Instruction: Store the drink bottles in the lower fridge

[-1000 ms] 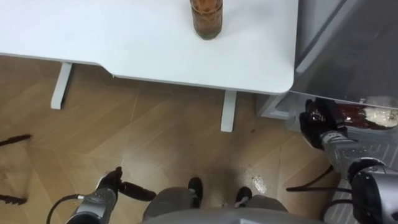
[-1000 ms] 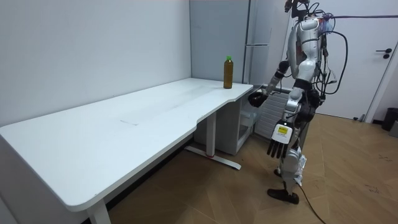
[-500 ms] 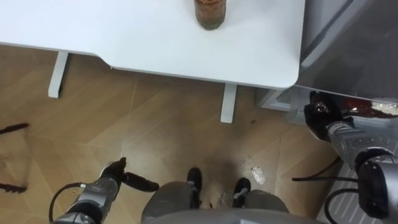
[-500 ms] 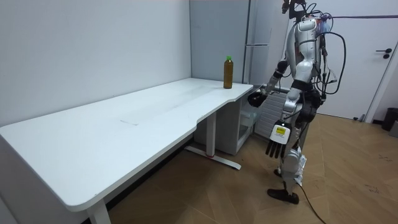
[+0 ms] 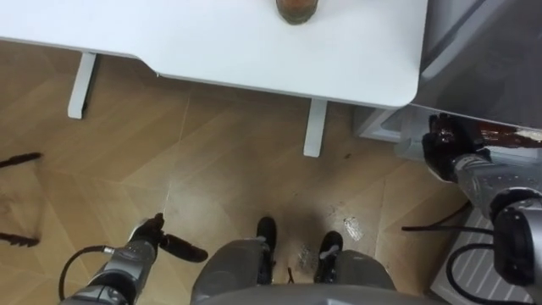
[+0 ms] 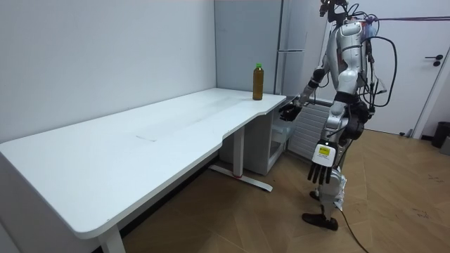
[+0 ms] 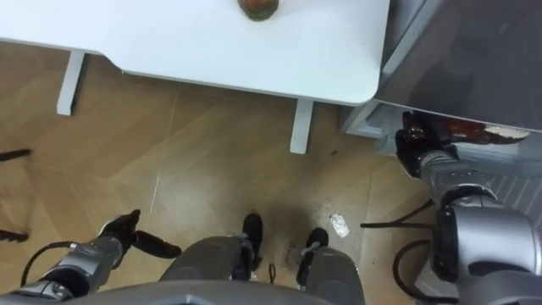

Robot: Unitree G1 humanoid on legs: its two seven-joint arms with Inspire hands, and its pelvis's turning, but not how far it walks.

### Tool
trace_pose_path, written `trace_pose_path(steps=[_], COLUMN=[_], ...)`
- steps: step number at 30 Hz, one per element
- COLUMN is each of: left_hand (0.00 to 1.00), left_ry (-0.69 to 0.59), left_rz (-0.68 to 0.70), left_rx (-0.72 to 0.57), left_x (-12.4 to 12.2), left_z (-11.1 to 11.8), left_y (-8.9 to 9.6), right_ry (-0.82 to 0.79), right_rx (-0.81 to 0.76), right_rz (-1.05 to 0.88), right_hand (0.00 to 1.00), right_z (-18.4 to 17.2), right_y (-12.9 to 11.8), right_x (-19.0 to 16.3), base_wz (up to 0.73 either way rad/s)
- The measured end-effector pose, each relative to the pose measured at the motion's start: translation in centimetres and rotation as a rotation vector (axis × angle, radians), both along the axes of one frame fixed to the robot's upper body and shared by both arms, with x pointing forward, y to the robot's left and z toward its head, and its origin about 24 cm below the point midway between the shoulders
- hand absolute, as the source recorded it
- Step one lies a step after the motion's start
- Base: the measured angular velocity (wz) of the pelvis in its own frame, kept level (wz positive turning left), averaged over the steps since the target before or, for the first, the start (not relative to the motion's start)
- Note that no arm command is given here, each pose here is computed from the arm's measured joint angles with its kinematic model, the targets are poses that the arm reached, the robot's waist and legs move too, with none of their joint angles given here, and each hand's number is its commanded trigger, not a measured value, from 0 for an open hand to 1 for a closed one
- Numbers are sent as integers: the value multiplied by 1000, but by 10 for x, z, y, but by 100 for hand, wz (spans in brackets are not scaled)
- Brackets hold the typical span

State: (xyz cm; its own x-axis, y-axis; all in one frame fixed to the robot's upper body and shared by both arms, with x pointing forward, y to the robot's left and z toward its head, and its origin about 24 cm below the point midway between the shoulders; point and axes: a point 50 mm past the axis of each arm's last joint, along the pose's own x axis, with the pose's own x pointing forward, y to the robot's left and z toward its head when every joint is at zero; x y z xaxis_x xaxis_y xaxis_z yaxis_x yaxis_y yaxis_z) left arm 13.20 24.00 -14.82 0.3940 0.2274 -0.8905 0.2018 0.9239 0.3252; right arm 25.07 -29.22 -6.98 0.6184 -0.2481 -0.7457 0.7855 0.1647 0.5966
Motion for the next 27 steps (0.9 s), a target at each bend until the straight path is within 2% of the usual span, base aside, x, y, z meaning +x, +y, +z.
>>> trace_pose_path(steps=[27], left_hand=[0], left_ry=[-48], left_rz=[19], left_rx=[38], left_x=[9], left_z=[4], left_y=[2], right_ry=[-23], right_rx=[-1], right_rz=[-19], right_hand=[0], right_z=[5], right_y=[-3], right_x=[4], base_wz=[0])
